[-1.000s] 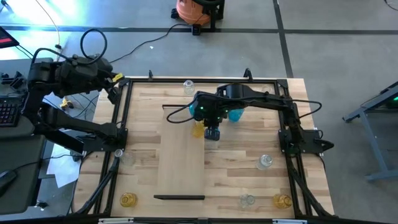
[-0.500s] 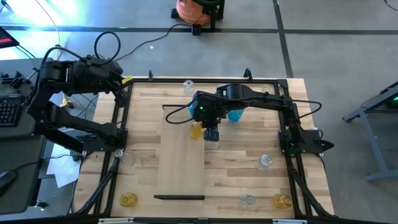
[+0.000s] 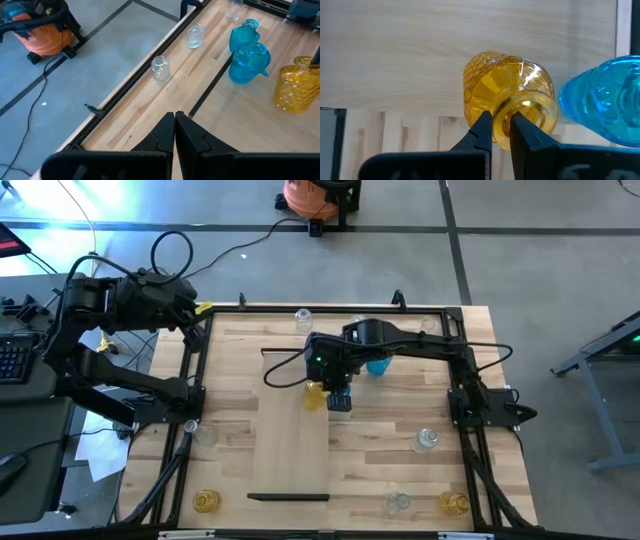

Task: Sort vases onto shelf
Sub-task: Put the top yellow vase on the shelf

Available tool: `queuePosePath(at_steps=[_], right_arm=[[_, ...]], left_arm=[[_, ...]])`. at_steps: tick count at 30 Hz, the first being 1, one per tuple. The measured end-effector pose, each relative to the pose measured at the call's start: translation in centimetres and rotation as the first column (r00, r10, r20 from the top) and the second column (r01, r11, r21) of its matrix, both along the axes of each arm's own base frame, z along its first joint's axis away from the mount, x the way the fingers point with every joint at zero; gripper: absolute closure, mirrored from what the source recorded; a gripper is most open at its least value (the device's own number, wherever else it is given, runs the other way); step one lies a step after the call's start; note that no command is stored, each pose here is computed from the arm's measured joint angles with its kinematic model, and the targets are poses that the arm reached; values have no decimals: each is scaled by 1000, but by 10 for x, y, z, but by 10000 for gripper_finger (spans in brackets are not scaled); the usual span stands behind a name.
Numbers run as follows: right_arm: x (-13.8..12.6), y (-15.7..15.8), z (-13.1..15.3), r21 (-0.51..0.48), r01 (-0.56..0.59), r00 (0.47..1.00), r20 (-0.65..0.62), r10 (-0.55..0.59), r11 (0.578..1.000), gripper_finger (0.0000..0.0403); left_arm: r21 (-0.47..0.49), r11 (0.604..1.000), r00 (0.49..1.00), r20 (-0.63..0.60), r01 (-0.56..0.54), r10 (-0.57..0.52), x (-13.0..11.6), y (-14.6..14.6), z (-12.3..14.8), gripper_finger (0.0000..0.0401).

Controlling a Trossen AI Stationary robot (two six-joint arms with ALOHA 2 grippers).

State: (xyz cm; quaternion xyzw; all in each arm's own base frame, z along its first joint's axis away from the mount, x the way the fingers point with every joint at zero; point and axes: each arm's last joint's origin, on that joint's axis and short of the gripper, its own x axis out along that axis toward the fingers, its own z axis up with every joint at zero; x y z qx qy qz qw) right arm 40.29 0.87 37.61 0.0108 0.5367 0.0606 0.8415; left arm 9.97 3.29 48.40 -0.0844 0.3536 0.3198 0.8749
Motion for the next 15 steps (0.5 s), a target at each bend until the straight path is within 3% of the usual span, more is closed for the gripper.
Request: queuePosePath(at_steps=[4, 8, 15], right_arm=[[0, 0, 0, 0, -1, 1000, 1, 1, 1000, 396], [0, 0, 0, 0, -1, 1000, 5, 1, 1000, 396], [1, 0, 0, -2, -4, 1000, 7, 4, 1000, 396]], left_arm=[[-152, 986, 997, 60, 62, -53, 2, -4, -1, 395], [-297, 944, 989, 74, 141, -124, 8, -11, -11, 395], [-466, 864, 970, -46, 192, -240, 31, -24, -51, 395]])
